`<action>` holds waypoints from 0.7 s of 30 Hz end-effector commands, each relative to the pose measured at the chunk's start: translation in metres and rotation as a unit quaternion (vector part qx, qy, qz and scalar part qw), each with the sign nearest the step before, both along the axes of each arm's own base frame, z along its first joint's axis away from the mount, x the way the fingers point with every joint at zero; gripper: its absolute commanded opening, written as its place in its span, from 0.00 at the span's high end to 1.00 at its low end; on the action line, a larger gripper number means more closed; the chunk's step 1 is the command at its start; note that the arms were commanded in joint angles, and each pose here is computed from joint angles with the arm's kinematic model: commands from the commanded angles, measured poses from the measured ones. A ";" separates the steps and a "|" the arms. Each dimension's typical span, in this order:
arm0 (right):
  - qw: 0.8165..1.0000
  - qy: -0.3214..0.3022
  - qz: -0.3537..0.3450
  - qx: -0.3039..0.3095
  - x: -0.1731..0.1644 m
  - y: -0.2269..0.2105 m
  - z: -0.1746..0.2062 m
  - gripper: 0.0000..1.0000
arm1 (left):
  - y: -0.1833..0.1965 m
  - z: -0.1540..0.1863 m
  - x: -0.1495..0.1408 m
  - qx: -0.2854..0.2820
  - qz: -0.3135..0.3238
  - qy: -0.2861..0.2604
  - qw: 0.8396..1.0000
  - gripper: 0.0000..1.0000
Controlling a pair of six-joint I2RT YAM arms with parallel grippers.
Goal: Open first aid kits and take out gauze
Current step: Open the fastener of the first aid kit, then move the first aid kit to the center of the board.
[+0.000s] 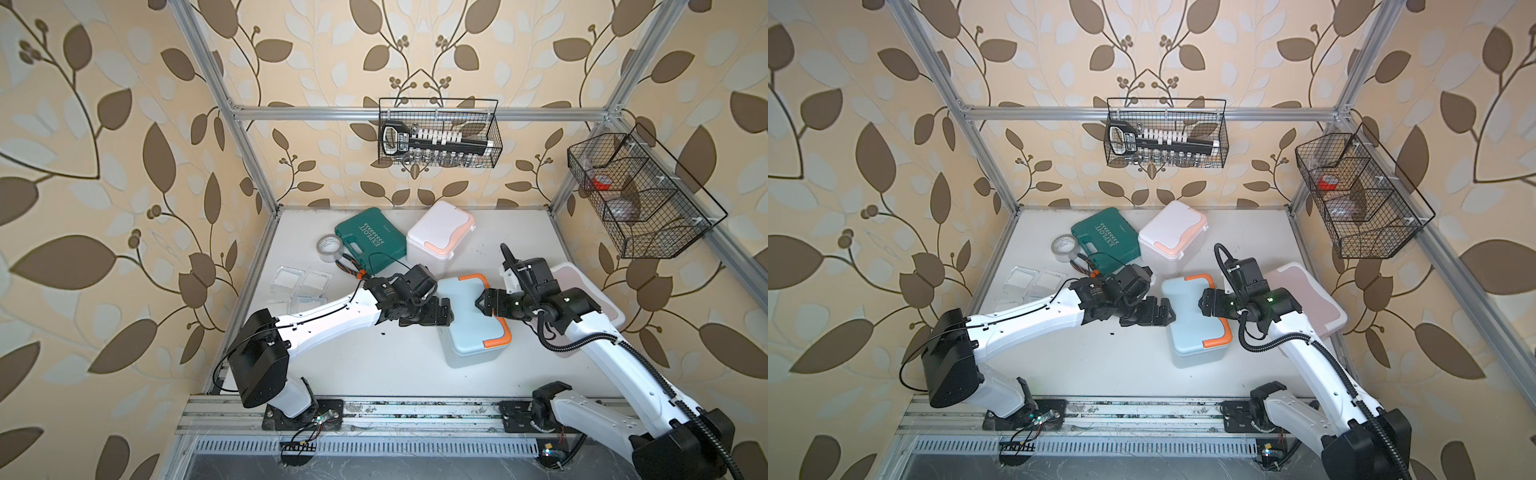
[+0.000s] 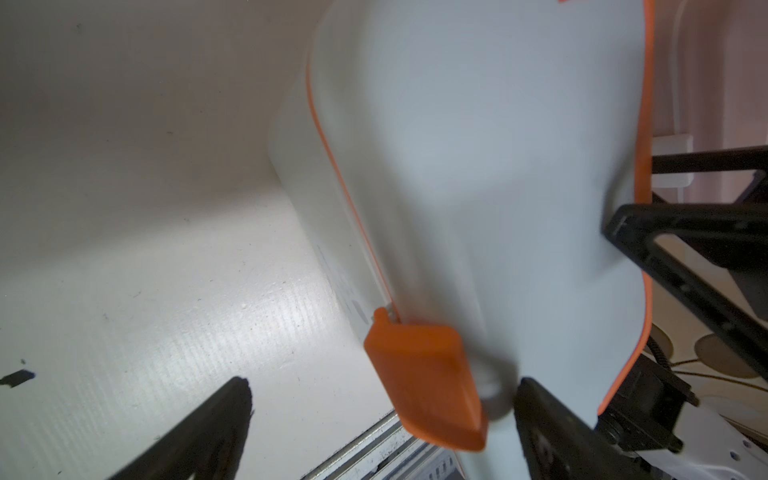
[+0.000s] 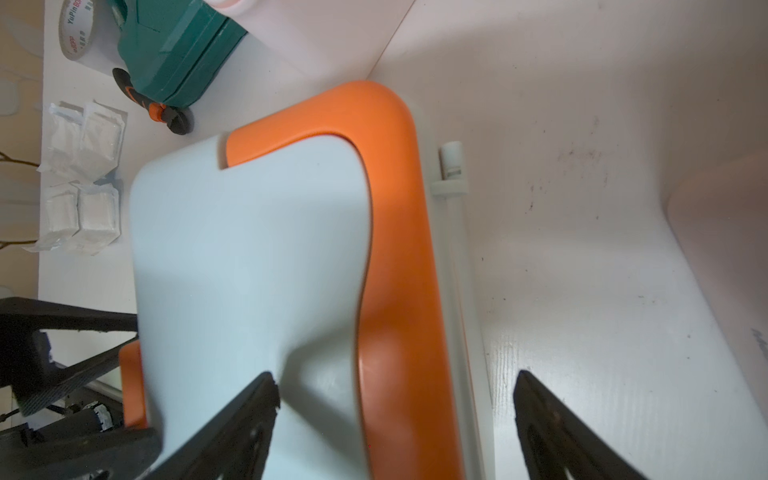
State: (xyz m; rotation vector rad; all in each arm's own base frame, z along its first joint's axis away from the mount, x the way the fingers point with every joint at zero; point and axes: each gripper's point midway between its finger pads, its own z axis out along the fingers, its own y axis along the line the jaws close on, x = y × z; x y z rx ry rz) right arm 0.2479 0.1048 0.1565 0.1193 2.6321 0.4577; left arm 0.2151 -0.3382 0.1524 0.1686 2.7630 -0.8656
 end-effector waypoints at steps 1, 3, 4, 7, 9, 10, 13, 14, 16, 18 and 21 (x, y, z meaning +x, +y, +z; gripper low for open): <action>1.000 0.009 0.017 0.013 -0.002 0.007 -0.007 0.12 | 0.028 -0.004 -0.002 0.030 0.020 -0.009 0.999 0.02; 1.000 0.011 0.019 0.016 -0.003 0.007 -0.007 0.12 | 0.041 -0.003 -0.005 0.030 0.035 -0.012 0.999 0.02; 1.000 0.010 0.020 0.018 -0.003 0.008 -0.007 0.12 | 0.047 -0.008 -0.007 0.034 0.040 -0.008 0.999 0.03; 0.999 0.014 0.025 0.026 -0.005 0.011 -0.008 0.13 | 0.060 -0.019 -0.011 0.037 0.055 0.003 0.998 0.04; 0.999 0.018 0.029 0.035 -0.007 0.014 -0.009 0.13 | 0.067 -0.026 -0.013 0.040 0.062 0.010 0.997 0.04; 0.998 0.020 0.031 0.042 -0.007 0.017 -0.010 0.13 | 0.070 -0.031 -0.014 0.042 0.066 0.014 0.997 0.04; 0.995 0.033 0.048 0.080 -0.011 0.031 -0.013 0.14 | 0.084 -0.039 -0.015 0.044 0.082 0.023 0.995 0.04; 0.993 0.035 0.053 0.098 -0.011 0.037 -0.014 0.14 | 0.088 -0.040 -0.015 0.040 0.086 0.025 0.995 0.04; 0.989 0.037 0.064 0.127 -0.012 0.052 -0.014 0.15 | 0.098 -0.036 -0.015 0.032 0.095 0.031 0.995 0.04; 0.986 0.040 0.079 0.144 -0.015 0.071 -0.013 0.15 | 0.111 -0.020 -0.016 0.022 0.106 0.016 0.994 0.04; 0.984 0.050 0.086 0.150 -0.017 0.094 -0.015 0.20 | 0.136 0.018 -0.022 0.018 0.126 -0.025 0.992 0.04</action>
